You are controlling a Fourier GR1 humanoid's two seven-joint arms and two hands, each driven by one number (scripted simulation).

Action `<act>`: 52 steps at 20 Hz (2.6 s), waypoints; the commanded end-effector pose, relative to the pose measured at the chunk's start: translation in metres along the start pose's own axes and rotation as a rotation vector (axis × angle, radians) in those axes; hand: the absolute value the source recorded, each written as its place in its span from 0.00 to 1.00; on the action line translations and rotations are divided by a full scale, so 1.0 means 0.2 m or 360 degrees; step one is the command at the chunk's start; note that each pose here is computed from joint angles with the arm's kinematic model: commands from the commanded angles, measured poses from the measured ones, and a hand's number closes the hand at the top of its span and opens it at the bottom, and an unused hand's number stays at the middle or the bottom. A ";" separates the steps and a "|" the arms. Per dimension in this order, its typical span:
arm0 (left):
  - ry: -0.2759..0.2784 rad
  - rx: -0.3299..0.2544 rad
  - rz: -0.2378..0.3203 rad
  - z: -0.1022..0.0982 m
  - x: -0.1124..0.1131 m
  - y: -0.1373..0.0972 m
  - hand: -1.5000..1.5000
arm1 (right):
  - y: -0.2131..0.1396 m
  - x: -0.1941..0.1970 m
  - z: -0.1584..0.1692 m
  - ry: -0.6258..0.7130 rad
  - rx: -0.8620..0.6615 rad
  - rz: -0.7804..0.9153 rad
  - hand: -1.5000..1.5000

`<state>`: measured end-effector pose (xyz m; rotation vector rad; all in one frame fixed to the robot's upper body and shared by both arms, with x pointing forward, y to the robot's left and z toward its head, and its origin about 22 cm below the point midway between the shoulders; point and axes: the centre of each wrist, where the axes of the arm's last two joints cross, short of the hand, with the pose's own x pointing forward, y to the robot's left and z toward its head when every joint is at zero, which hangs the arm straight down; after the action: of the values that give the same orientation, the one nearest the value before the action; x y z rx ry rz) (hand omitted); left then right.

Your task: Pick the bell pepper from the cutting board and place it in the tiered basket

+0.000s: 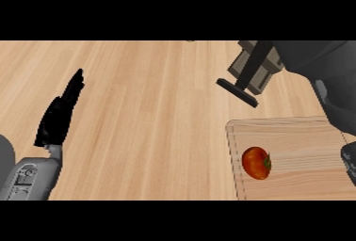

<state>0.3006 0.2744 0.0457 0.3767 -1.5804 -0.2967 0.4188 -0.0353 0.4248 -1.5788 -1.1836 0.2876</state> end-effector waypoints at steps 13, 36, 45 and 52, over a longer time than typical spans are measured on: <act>0.0026 0.0026 -0.0006 0.11 -0.08 0.09 0.50 | 0.02 -0.22 -0.33 0.0223 0.0009 0.0517 1.00; 0.0060 0.0078 0.0005 0.09 -0.09 0.06 0.50 | 0.34 -0.39 -0.35 0.0443 0.0275 -0.0265 0.00; 0.0110 0.0083 0.0012 0.10 -0.11 0.03 0.50 | -0.06 -0.35 -0.40 0.0445 -0.0098 -0.0396 0.00; 0.0126 0.0125 0.0005 0.13 -0.13 0.14 0.50 | -0.13 -0.43 -0.43 0.0712 0.0034 -0.0601 0.00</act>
<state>0.2778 0.2999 0.0268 0.4377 -1.5204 -0.2247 0.4339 -0.1545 0.4385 -1.3800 -1.1908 -0.1416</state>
